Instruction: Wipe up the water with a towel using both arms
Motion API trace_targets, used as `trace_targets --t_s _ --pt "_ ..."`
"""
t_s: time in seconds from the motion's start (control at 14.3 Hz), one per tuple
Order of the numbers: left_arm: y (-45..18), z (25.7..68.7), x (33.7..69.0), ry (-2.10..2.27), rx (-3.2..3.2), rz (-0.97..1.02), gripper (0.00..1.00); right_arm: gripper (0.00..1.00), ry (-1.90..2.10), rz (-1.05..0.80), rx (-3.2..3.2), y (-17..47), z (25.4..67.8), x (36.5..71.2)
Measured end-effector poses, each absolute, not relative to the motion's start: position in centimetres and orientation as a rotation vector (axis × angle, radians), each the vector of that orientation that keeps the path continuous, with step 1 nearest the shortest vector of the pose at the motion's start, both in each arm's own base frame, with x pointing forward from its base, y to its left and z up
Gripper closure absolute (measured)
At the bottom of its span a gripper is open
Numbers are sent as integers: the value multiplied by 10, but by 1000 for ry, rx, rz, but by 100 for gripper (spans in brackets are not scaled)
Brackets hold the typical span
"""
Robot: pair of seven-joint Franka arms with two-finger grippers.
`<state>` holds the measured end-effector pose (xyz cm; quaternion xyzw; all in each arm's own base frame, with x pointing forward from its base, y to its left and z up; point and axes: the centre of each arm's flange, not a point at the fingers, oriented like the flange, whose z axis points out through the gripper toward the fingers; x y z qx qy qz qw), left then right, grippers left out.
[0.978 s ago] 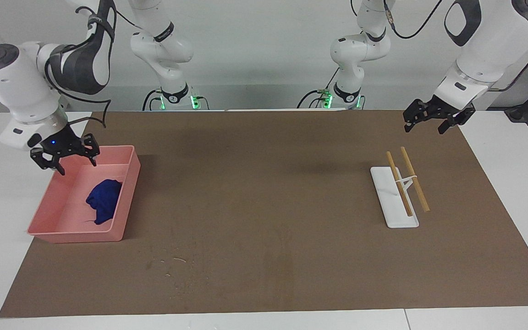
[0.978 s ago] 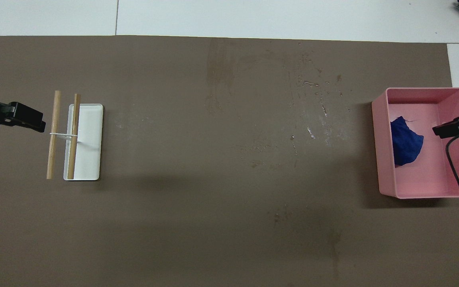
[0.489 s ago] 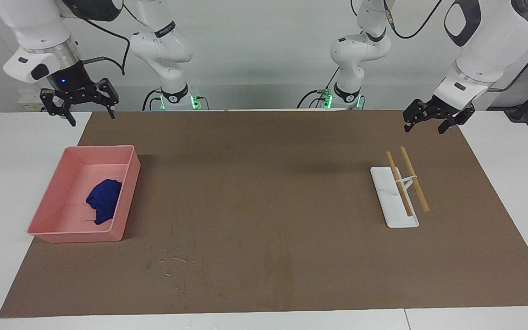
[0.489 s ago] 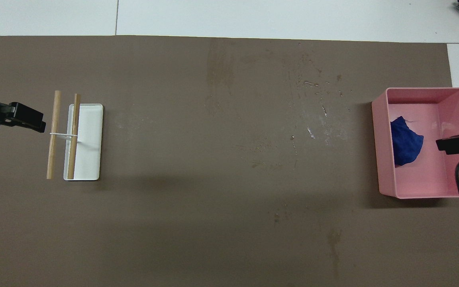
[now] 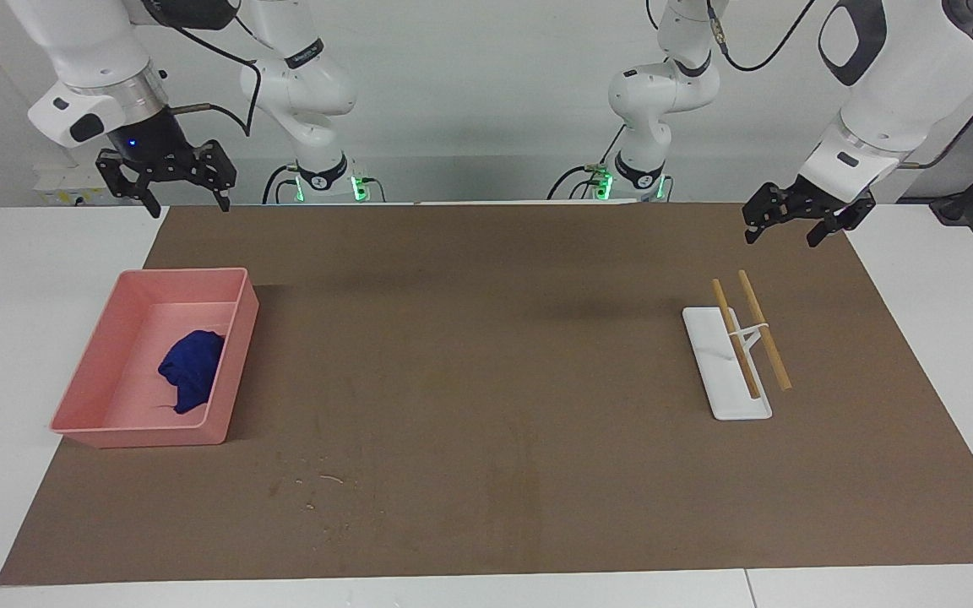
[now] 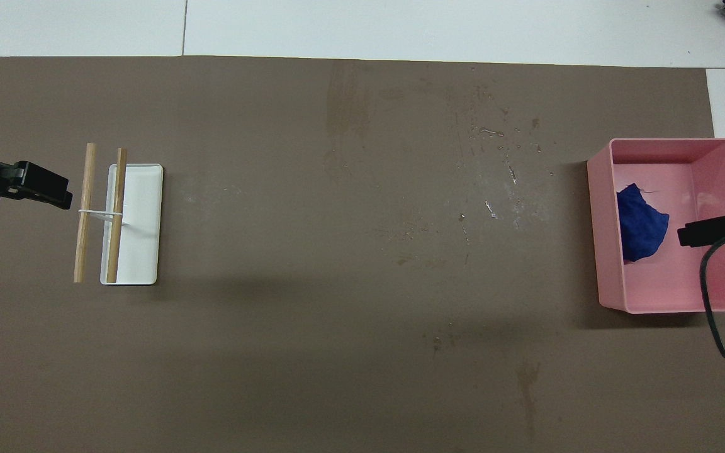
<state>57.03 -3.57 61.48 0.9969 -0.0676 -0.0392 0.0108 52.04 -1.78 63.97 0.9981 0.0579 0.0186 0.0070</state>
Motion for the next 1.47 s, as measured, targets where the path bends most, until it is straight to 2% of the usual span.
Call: trace_targets --t_s 0.14,0.42,0.77,0.98,1.47 --pt "-36 615 570 -211 3110 -123 0 0 213 92 3117 2 645 522" --pt "-36 615 570 -211 3110 -123 0 0 133 45 3133 39 644 517" --pt "-36 615 570 -211 3110 -123 0 0 108 28 3140 36 653 536" --pt "-36 615 570 -211 3110 -123 0 0 111 -4 3143 37 644 549" --pt "-36 615 570 -211 3110 -123 0 0 120 -44 3142 41 635 549"
